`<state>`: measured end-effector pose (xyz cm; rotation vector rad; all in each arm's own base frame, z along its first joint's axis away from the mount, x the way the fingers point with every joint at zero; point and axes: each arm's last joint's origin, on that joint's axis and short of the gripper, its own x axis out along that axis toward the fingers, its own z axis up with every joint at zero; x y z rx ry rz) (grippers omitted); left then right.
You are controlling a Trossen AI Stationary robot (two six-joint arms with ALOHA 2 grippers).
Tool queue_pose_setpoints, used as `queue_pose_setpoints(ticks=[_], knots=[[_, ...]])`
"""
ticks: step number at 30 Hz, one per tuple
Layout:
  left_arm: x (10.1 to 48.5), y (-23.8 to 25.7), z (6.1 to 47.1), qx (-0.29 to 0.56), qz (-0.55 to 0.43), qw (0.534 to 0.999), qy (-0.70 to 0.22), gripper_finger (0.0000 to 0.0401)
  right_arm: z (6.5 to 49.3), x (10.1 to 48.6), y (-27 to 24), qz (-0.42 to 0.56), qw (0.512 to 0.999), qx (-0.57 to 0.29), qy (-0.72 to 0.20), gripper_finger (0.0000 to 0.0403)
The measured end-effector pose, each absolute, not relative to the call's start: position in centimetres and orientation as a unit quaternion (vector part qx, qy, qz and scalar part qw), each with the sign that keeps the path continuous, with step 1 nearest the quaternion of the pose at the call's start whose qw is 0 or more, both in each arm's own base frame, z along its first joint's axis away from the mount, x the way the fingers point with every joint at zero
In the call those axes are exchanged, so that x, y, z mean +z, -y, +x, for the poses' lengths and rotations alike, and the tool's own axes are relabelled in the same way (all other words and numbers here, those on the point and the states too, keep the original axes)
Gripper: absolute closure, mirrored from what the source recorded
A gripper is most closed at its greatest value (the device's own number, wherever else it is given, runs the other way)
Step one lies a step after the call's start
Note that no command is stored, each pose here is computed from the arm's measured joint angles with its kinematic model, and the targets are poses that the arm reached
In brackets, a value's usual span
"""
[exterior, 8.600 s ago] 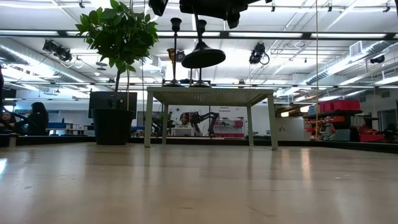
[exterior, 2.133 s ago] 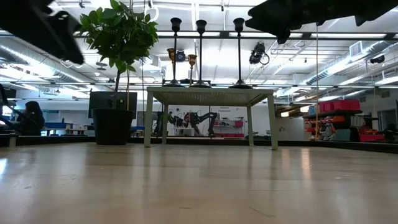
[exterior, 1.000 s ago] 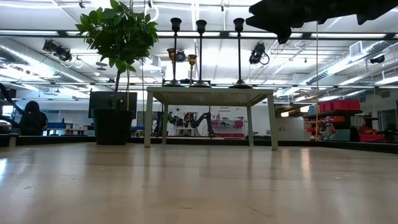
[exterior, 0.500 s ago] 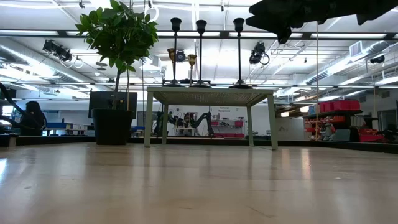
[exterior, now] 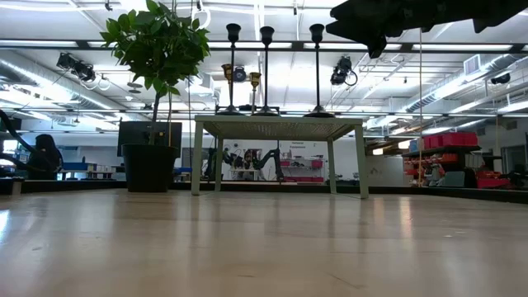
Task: Pick & Place candle stick holders
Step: Put the gold candle holder on the shelf
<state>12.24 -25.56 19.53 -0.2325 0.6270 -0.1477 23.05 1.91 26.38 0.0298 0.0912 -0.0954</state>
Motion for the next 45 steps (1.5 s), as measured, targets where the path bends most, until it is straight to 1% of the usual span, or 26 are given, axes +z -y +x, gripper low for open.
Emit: queue_pose_setpoints(ticks=[5, 21, 23, 27, 36, 45], knots=[[19.5, 25.6, 12.2, -0.072, -0.112, 0.943, -0.306, 0.0212, 23.1, 26.4, -1.9, 0.015, 0.998, -0.048, -0.046, 0.0245], [19.6, 25.2, 12.7, -0.057, -0.089, 0.951, -0.291, 0.0383, 23.1, 26.4, -1.9, 0.014, 0.998, -0.045, -0.046, 0.0245], [19.6, 25.1, 13.1, -0.055, -0.097, 0.95, -0.292, 0.0387, 23.1, 26.4, -1.9, 0.014, 0.998, -0.042, -0.046, 0.0245], [19.7, 24.7, 14.0, -0.047, -0.105, 0.948, -0.298, 0.0381, 23.0, 26.3, -1.9, 0.013, 0.998, -0.043, -0.049, 0.0245], [20.0, 23.1, 16.5, -0.032, -0.071, 0.952, -0.295, 0.0387, 23.0, 26.3, -1.9, 0.009, 0.998, -0.043, -0.051, 0.0245], [22.6, 19.9, 19.3, -0.012, -0.063, 0.964, -0.257, 0.0387, 23.0, 26.1, -1.9, 0.006, 0.997, -0.043, -0.061, 0.0245]])
